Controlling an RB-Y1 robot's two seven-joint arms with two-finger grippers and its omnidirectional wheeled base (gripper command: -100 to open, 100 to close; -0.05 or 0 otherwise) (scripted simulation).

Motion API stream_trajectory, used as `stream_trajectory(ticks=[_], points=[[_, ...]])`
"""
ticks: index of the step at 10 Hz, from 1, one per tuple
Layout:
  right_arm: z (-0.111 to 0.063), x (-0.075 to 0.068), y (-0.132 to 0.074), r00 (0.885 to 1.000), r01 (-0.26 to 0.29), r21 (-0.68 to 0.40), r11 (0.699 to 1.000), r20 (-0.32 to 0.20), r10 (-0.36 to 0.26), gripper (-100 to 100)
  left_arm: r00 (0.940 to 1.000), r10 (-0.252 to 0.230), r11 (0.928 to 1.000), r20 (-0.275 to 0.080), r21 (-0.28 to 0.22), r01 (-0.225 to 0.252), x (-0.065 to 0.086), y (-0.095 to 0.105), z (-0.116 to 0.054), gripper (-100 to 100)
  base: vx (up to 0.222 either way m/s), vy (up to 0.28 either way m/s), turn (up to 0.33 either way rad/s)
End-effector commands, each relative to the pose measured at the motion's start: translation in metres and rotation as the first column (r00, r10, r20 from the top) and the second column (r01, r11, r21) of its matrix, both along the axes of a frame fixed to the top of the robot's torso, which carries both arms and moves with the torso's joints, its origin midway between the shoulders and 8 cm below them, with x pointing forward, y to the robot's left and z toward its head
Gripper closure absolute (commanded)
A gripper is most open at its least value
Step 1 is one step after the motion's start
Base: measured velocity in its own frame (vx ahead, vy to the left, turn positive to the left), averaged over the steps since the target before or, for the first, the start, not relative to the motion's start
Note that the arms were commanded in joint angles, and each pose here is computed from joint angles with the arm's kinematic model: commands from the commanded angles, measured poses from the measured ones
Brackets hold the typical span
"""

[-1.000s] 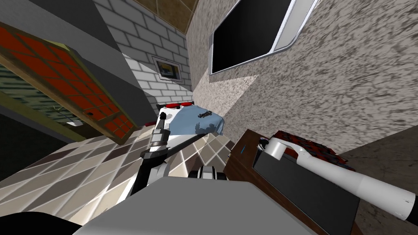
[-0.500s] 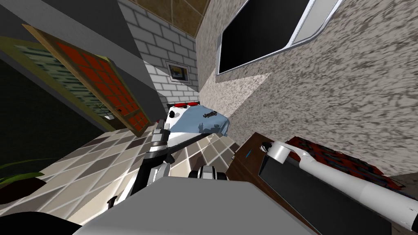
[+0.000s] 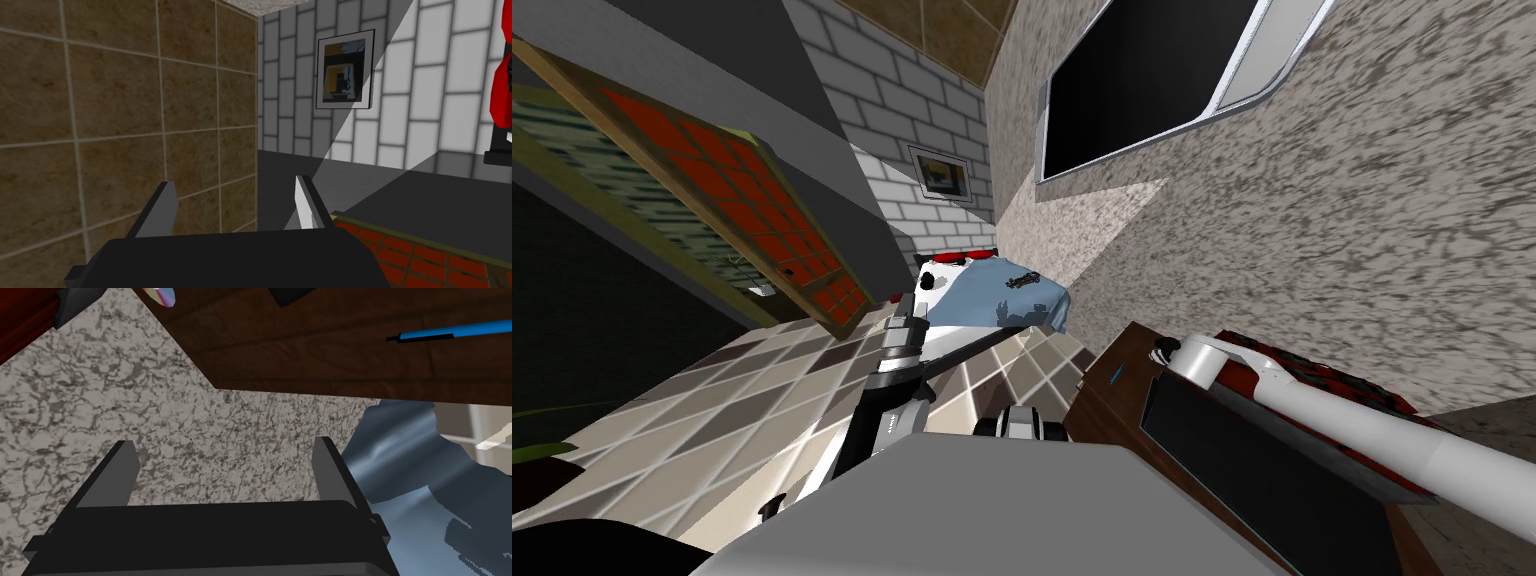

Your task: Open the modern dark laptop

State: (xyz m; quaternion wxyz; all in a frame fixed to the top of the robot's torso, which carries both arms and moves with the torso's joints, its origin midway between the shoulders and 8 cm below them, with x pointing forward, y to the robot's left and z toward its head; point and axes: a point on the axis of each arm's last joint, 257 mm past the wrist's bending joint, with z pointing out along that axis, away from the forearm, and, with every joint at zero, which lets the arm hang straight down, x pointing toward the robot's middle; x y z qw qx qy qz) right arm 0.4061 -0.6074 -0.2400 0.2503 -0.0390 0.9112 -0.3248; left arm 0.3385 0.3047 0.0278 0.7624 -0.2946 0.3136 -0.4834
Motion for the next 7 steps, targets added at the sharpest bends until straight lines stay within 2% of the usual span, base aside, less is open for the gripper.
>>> stream_trajectory(ticks=[1,2,7], points=[[0.0064,0.0017,0.0032,1.0,-0.005,0.0,1.0,-0.001,0.005,-100,1.0,0.0,1.0,0.0,0.0,0.0,0.0,0.0,0.0,0,0.0,0.0,0.0],[0.007,0.0016,0.0034,1.0,-0.005,-0.001,1.0,-0.002,0.005,0,1.0,0.0,1.0,0.0,0.0,0.0,0.0,0.0,0.0,0,0.0,0.0,0.0],[0.007,0.0016,0.0033,1.0,-0.005,-0.001,1.0,-0.002,0.005,0,1.0,0.0,1.0,0.0,0.0,0.0,0.0,0.0,0.0,0,0.0,0.0,0.0]])
